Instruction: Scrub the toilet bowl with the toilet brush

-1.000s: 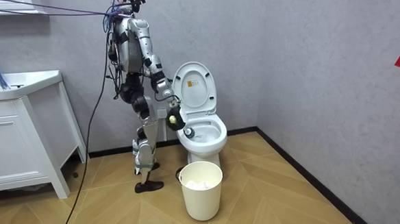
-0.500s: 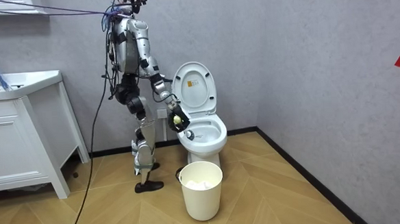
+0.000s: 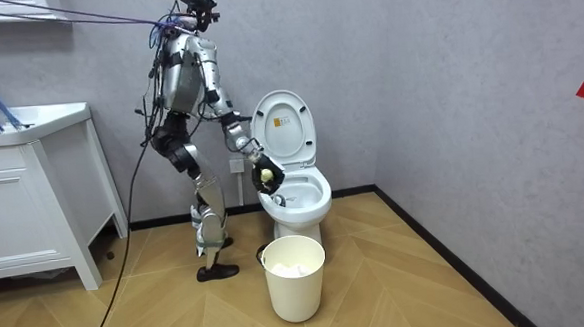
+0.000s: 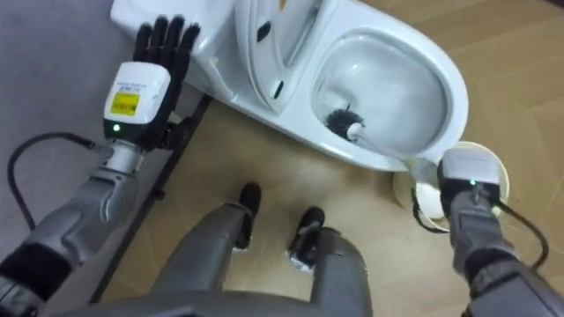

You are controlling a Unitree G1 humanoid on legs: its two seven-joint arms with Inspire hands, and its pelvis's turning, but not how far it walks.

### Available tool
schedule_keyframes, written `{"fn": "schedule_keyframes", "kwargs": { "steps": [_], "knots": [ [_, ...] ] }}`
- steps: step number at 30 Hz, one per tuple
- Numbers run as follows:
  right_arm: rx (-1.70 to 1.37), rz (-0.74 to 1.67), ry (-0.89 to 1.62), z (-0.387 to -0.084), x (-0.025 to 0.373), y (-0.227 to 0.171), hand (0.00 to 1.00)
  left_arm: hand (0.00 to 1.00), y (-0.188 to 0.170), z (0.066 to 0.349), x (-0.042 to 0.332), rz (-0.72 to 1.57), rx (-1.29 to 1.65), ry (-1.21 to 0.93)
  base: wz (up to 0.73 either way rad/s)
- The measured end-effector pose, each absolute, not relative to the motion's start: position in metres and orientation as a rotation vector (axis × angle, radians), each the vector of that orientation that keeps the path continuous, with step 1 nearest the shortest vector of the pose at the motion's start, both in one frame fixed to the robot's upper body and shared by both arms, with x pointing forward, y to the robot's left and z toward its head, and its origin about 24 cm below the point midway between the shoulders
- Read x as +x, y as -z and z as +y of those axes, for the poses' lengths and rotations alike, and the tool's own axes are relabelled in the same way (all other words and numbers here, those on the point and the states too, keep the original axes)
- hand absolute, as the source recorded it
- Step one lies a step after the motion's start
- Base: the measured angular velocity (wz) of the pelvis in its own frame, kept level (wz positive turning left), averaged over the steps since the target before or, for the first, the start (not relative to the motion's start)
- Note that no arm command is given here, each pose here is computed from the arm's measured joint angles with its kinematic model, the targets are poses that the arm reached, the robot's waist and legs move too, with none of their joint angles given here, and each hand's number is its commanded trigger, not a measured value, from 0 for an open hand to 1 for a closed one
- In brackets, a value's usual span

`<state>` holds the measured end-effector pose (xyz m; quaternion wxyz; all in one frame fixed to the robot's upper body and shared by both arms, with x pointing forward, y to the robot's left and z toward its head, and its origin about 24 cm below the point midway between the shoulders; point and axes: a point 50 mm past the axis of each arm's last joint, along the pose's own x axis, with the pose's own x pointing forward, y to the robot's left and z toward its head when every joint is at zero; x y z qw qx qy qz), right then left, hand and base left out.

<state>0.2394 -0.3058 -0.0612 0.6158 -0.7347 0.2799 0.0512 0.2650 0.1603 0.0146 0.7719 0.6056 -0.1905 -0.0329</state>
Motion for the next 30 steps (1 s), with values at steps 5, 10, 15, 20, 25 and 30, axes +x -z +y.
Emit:
{"fn": "schedule_keyframes", "kwargs": {
  "steps": [5,10,15,20,25,30],
  "knots": [
    [-1.515,0.614,0.072,-0.306,0.29,0.019,1.0,0.0,-0.038,0.157,0.292,-0.518,1.345,0.026,0.01],
    [-1.383,0.593,0.18,-0.31,0.307,0.0,1.0,0.0,-0.05,0.169,0.302,-0.562,1.389,-0.045,-0.1],
    [-1.279,0.578,0.248,-0.313,0.313,-0.01,1.0,0.0,-0.058,0.18,0.307,-0.561,1.412,-0.11,-0.04],
    [-1.275,0.585,0.224,-0.315,0.313,-0.011,1.0,0.0,-0.06,0.182,0.308,-0.55,1.421,-0.133,0.02],
    [-1.394,0.573,0.151,-0.311,0.311,-0.007,1.0,0.0,-0.063,0.18,0.311,-0.56,1.428,-0.131,0.05],
    [-1.683,0.575,-0.044,-0.302,0.291,0.018,1.0,0.0,-0.054,0.169,0.31,-0.528,1.397,-0.096,-0.04]
  ]
}}
